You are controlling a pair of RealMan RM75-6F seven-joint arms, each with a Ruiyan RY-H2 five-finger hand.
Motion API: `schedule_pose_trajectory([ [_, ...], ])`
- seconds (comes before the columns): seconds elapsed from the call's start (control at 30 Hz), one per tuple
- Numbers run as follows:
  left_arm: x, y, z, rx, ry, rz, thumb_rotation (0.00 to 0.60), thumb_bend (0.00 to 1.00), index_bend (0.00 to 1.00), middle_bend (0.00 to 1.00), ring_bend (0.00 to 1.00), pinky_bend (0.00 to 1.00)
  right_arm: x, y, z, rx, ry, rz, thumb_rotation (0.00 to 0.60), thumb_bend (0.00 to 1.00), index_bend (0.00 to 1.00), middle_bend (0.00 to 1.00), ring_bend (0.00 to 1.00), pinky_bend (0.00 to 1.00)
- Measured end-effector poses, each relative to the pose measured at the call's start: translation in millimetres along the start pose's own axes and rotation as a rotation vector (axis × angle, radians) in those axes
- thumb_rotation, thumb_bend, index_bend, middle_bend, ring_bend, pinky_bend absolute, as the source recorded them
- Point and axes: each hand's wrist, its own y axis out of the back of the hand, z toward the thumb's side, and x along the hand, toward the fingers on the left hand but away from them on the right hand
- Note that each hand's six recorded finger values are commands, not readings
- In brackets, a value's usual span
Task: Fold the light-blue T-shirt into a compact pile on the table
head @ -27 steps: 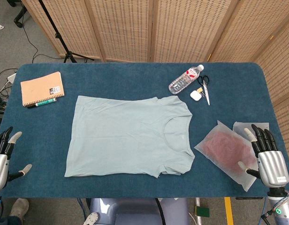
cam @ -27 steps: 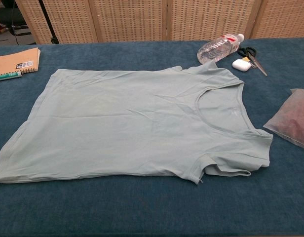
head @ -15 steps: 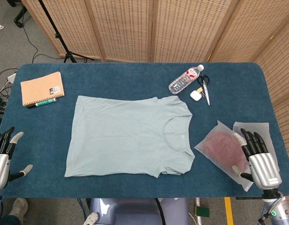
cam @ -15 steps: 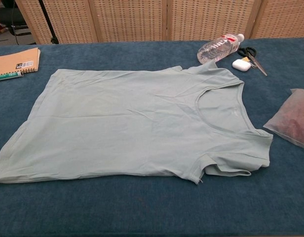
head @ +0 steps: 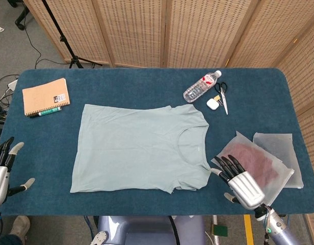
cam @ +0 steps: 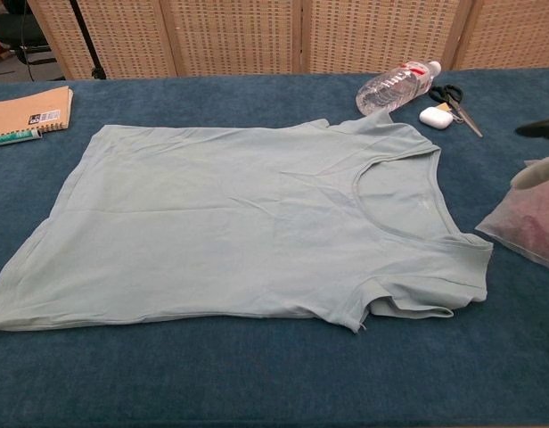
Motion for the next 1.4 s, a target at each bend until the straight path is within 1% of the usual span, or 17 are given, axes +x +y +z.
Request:
schedule_pose_trajectory([
  [0.2,2,-1,-1,0.002,0.007,-0.007,0.6,0.0,0.0,0.0,0.0,0.0,-18,-21,22,0.047,0.073,0.041,0.6,0.21,0.31,0.0,0.0,0.0],
  [0.33,3,-1,-2,0.003,0.011,-0.008,0.6,0.0,0.0,0.0,0.0,0.0,-28,-34,36,0.077,0.111,0.054,0.6,0.25,0.32,0.0,0.0,0.0],
  [0.4,3,-1,-2,0.003,0.012,-0.008,0.6,0.0,0.0,0.0,0.0,0.0,-33,-41,41,0.091,0.124,0.063,0.6,0.27,0.33,0.0,0.0,0.0],
  [0.5,3,-2,-2,0.003,0.014,-0.009,0.6,0.0,0.0,0.0,0.0,0.0,-39,-48,47,0.109,0.136,0.071,0.6,0.32,0.33,0.0,0.0,0.0],
  [0.6,4,-2,-2,0.003,0.015,-0.009,0.6,0.0,0.0,0.0,0.0,0.0,-44,-53,51,0.122,0.147,0.076,0.6,0.35,0.33,0.0,0.0,0.0],
  [0.7,4,-3,-2,0.004,0.017,-0.012,0.6,0.0,0.0,0.0,0.0,0.0,-49,-57,53,0.143,0.151,0.078,0.6,0.36,0.33,0.0,0.0,0.0],
  [1.03,5,-5,-2,0.01,0.021,-0.018,0.6,0.0,0.0,0.0,0.0,0.0,-56,-72,52,0.189,0.153,0.119,0.6,0.36,0.33,0.0,0.0,0.0],
  [1.27,6,-6,-3,0.013,0.027,-0.021,0.6,0.0,0.0,0.0,0.0,0.0,-61,-83,50,0.199,0.153,0.137,0.6,0.36,0.39,0.0,0.0,0.0],
  [1.4,6,-7,-2,0.016,0.029,-0.024,0.6,0.0,0.0,0.0,0.0,0.0,-63,-86,49,0.195,0.154,0.135,0.6,0.37,0.44,0.0,0.0,0.0],
])
